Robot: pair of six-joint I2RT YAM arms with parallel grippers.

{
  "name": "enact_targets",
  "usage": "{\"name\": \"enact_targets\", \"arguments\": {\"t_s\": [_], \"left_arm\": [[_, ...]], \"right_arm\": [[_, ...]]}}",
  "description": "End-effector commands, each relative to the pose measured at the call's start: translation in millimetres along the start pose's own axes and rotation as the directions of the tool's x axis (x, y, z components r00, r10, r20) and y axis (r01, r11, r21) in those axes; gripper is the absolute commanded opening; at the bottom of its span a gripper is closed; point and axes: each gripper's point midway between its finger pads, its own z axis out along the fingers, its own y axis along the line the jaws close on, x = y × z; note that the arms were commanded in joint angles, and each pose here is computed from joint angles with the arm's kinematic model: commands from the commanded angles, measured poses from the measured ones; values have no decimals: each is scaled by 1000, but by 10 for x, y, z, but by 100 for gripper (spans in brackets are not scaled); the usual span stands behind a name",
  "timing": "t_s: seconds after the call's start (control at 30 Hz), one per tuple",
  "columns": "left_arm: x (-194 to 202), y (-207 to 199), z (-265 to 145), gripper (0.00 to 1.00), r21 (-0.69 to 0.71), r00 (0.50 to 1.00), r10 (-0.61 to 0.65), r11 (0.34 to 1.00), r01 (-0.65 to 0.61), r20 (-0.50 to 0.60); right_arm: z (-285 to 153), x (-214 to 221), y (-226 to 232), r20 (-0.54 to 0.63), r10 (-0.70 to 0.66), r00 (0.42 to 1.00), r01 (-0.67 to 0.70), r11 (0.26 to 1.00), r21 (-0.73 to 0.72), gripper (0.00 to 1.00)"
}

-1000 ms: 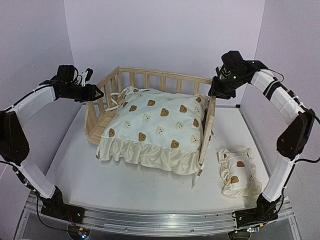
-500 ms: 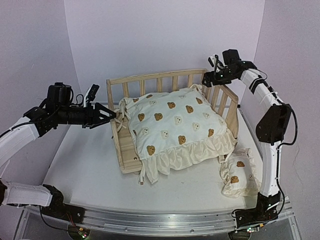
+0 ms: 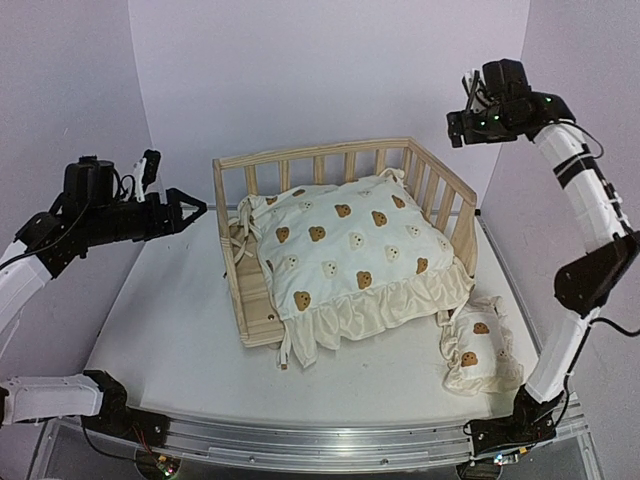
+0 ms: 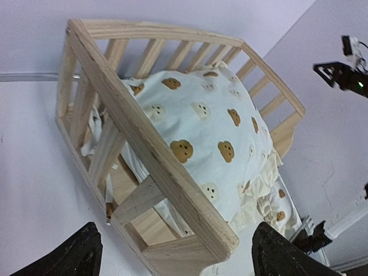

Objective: Set up the pet bed

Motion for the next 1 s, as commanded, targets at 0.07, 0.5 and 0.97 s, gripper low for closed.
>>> {"name": "enact_targets", "arguments": {"t_s": [0.07, 0.5, 0.97], "left_arm": [[-126, 232, -87, 85, -91, 987, -48, 994, 62, 154], [726, 572, 166, 65, -52, 985, -165, 985, 167, 45], [962, 319, 146, 66, 132, 994, -106, 985, 107, -18]], "right_arm": [[-1058, 547, 1407, -58, -100, 993, 82, 964, -254, 98], [-2374, 2403, 4464, -289, -127, 949, -188, 505, -842, 58], [-1513, 3121, 4536, -319, 154, 935, -306, 804, -509, 38]]}}
